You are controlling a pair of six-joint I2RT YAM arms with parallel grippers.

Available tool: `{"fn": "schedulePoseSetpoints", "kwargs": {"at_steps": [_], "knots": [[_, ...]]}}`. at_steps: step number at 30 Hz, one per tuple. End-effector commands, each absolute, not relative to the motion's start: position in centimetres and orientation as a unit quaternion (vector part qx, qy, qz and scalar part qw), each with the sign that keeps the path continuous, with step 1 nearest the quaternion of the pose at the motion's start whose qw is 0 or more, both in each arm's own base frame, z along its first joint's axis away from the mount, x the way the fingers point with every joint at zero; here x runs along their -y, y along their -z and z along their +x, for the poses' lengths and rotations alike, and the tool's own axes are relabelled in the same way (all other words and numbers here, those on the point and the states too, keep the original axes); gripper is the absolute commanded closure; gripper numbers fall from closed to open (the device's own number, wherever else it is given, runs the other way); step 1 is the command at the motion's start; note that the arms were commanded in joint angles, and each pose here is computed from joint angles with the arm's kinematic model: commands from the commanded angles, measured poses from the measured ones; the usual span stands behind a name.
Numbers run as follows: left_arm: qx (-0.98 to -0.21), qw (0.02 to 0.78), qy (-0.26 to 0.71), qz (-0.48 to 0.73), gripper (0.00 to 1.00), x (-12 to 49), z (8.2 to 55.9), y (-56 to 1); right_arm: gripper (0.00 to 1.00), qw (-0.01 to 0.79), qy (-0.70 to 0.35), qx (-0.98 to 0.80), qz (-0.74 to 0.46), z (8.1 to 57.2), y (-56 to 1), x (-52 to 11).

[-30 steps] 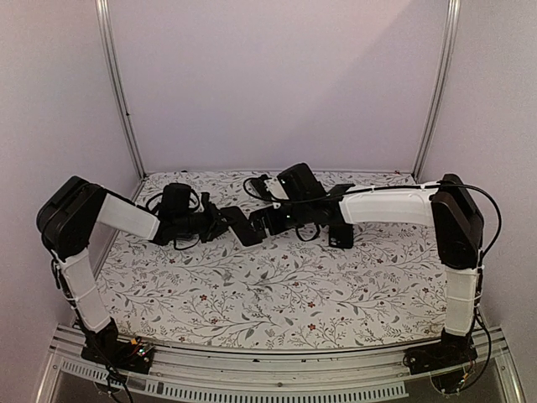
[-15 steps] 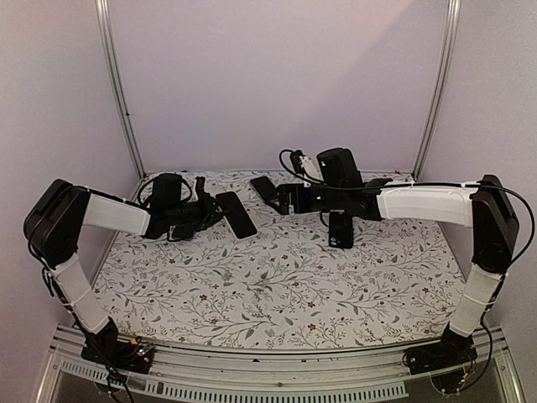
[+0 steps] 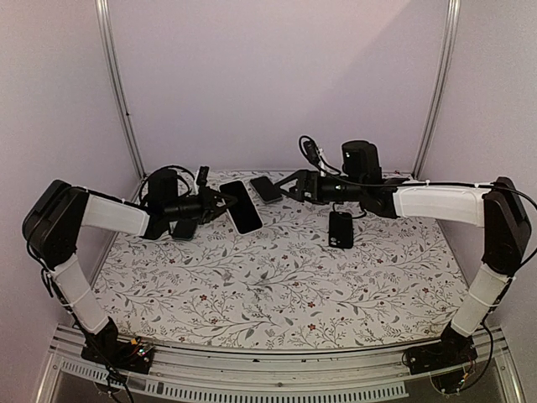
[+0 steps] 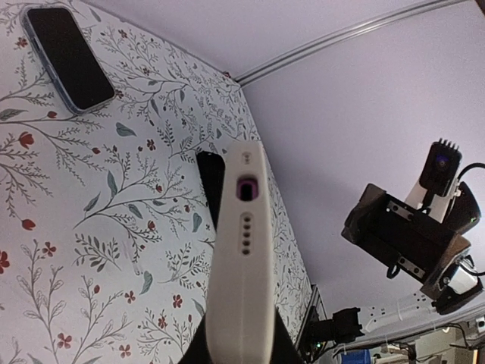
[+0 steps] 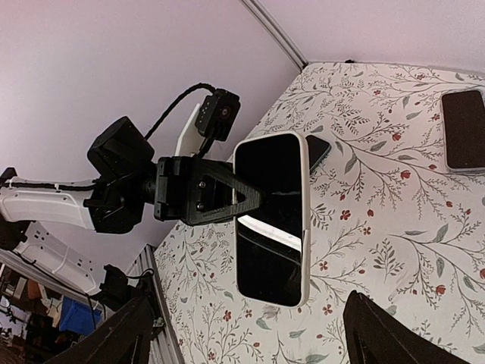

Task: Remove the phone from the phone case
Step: Remove the bottom right corner of the phone case from the phone.

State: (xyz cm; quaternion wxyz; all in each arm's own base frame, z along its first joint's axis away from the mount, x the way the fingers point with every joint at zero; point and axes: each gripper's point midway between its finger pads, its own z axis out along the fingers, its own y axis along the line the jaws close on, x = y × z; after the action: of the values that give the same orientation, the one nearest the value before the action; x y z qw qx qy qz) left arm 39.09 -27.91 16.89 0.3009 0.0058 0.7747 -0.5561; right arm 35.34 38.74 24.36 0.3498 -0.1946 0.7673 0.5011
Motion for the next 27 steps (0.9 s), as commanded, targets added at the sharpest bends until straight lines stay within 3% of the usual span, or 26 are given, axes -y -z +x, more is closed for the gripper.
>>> {"fn": "schedulePoseSetpoints", "kwargs": {"at_steps": [1, 27], "knots": [[-0.72, 0.349, 0.596, 0.067, 1.0, 28.4, 38.0, -22.1, 0.13, 0.337, -0.546, -0.734, -0.221, 33.3, -27.1, -38.8], [-0.657, 0.342, 0.663, 0.11, 1.0, 30.4, 36.8, -25.6, 0.4, 0.265, -0.594, -0.718, -0.248, 31.1, -26.7, -39.8]]}}
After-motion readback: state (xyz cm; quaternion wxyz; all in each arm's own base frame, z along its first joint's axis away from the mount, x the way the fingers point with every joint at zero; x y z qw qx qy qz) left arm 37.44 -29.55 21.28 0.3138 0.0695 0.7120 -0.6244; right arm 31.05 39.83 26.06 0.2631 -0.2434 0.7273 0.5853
